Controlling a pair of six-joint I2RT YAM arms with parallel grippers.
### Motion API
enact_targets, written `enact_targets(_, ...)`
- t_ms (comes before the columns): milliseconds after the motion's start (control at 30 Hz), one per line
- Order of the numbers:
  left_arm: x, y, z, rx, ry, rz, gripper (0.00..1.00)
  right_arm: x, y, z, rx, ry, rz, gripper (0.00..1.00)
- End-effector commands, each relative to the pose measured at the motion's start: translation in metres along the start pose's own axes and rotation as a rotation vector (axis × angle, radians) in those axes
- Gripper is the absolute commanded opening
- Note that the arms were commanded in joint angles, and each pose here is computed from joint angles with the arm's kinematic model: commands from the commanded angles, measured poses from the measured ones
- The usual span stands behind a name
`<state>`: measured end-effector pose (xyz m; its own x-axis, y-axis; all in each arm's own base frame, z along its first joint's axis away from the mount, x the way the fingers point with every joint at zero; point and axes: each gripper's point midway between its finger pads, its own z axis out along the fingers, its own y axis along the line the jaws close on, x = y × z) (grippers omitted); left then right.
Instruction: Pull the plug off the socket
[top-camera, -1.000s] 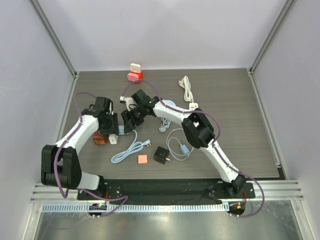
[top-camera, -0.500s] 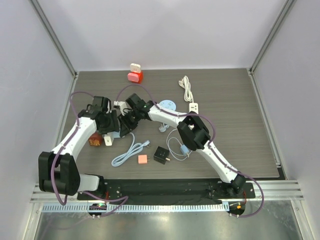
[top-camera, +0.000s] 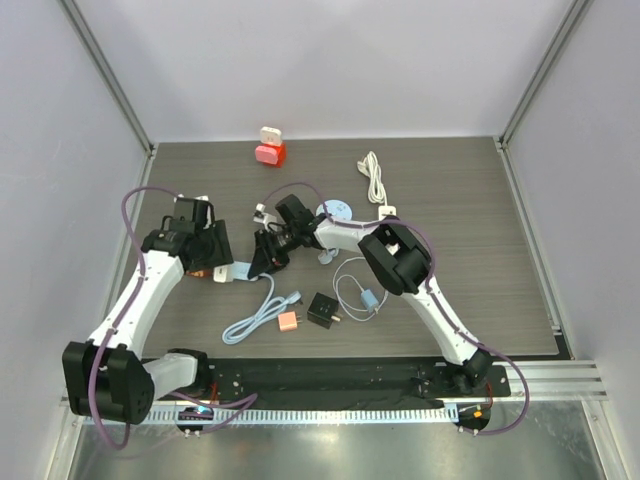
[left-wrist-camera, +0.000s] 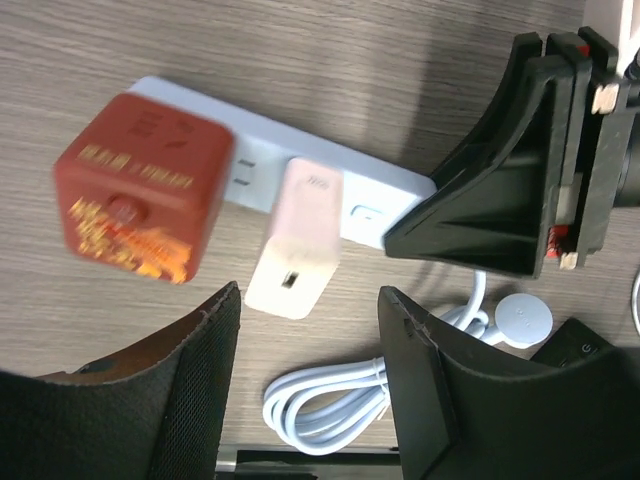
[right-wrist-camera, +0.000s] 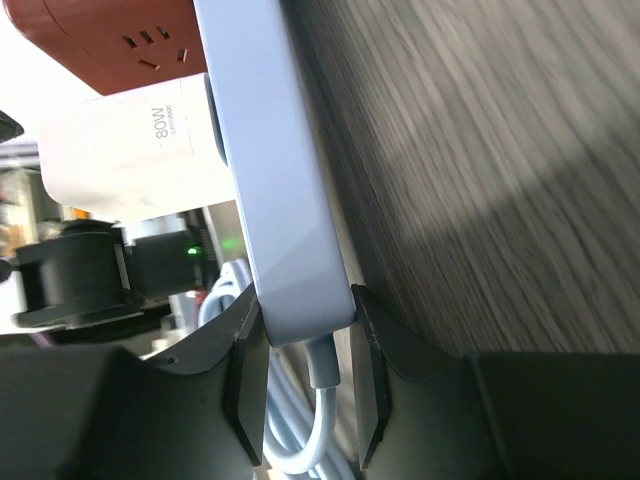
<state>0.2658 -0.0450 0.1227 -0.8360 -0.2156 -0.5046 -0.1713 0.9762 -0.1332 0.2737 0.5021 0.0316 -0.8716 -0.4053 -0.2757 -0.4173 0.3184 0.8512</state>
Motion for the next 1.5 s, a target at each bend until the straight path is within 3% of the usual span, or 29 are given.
enact_targets(0, 0.004, 0.004, -0.005, -0.012, -0.012, -0.012, 0.59, -0.002, 0.009, -0.008, -0.040, -0.031, 0.090, 0.01)
enact_targets(500, 0.005, -0.004, 0.030, -0.005, 0.075, 0.027, 0.51, -0.003, 0.023, -0.006, -0.158, -0.057, 0.136, 0.01)
enact_targets(600, 0.008, -0.003, 0.038, -0.011, 0.102, 0.033, 0.45, -0.005, 0.026, -0.006, -0.174, -0.060, 0.138, 0.01)
enact_targets(633, 0.008, -0.004, 0.040, -0.010, 0.106, 0.035, 0.39, -0.007, 0.028, -0.007, -0.183, -0.064, 0.130, 0.02)
enact_targets(733, 0.011, -0.005, 0.045, -0.001, 0.122, 0.043, 0.20, -0.010, 0.033, -0.007, -0.196, -0.064, 0.120, 0.14)
enact_targets(767, 0.011, -0.006, 0.044, 0.008, 0.120, 0.044, 0.10, -0.011, 0.034, -0.008, -0.198, -0.065, 0.115, 0.23)
enact_targets(833, 0.010, -0.007, 0.043, 0.016, 0.111, 0.048, 0.01, -0.013, 0.037, -0.007, -0.206, -0.063, 0.104, 0.32)
enact_targets(933, 0.010, -0.014, 0.036, 0.056, 0.104, 0.050, 0.00, -0.019, 0.039, -0.006, -0.208, -0.068, 0.103, 0.51)
enact_targets(1133, 0.016, -0.018, 0.029, 0.094, 0.113, 0.047, 0.00, -0.030, 0.044, 0.001, -0.225, -0.086, 0.094, 0.66)
enact_targets(1367, 0.016, -0.027, 0.019, 0.146, 0.117, 0.035, 0.00, -0.031, 0.045, 0.015, -0.237, -0.077, 0.085, 0.66)
enact_targets(1467, 0.013, -0.034, 0.011, 0.179, 0.102, 0.023, 0.00, -0.034, 0.038, 0.022, -0.216, -0.094, 0.110, 0.47)
